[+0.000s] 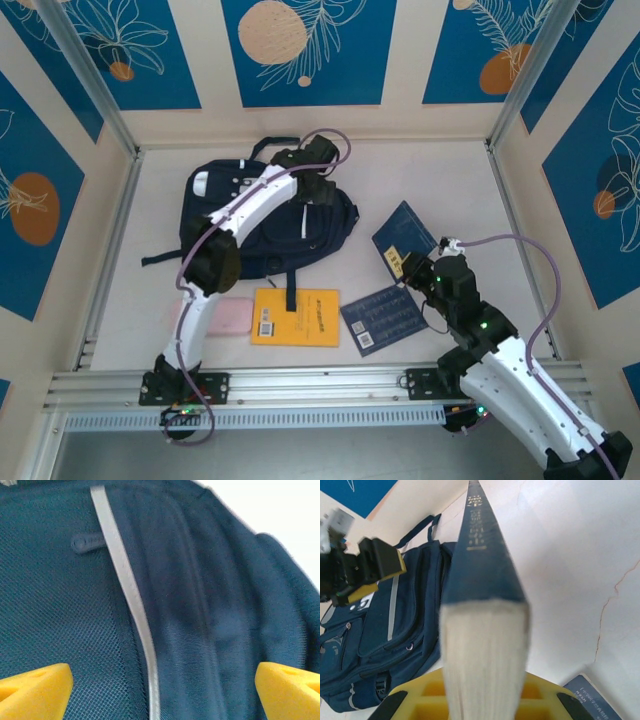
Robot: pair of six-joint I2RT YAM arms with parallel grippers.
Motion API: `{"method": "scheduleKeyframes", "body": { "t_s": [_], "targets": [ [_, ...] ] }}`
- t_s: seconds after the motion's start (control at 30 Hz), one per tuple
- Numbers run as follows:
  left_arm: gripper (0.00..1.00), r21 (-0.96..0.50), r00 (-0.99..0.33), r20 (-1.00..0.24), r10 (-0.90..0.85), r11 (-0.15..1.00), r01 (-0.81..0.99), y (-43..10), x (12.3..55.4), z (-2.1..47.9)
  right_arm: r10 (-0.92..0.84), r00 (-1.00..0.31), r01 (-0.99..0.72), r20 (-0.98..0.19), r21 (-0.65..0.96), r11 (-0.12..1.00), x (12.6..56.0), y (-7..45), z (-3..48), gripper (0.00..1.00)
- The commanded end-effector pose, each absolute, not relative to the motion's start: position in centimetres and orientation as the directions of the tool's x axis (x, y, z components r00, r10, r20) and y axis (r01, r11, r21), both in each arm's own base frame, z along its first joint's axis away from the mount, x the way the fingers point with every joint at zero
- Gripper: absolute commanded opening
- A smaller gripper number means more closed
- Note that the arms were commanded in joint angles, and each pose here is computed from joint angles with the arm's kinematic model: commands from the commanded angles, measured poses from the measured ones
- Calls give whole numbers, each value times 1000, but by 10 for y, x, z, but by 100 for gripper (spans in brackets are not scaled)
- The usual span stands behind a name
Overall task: Pack the student bag
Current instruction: Open the student bag at the top-center of the table.
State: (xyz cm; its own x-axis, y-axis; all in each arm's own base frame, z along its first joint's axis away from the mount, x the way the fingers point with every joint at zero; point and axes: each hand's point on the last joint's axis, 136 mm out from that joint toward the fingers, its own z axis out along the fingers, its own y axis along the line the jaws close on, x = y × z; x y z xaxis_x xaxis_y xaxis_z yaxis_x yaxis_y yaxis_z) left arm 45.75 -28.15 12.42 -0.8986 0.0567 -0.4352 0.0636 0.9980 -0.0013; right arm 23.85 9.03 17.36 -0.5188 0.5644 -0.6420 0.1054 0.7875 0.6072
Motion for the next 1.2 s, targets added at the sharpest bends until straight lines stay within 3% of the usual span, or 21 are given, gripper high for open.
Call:
{"method": "scheduleKeyframes", "body": {
  "t_s": [0.0,0.5,0.63,0.73,1.0,1.17],
  "targets": [
    [94,-9,-927,-372,53,998,61,-274,451,120,593,-520,69,-615,661,747,243,96,177,0],
    [92,-10,-948,-317,32,999,37,-282,453,80,623,-546,84,-560,704,706,248,95,166,0],
    [87,15,-955,-294,34,999,31,-280,453,67,627,-550,89,-551,708,700,248,95,165,0],
    [73,10,-956,-290,40,999,39,-282,452,66,626,-553,89,-550,708,701,247,95,166,0],
    [0,-41,-931,-355,90,993,111,-287,454,106,621,-547,74,-562,707,704,240,91,172,0],
    [0,-29,-895,-425,136,986,163,-269,456,156,619,-532,32,-578,717,697,238,91,185,0]
  ]
}}
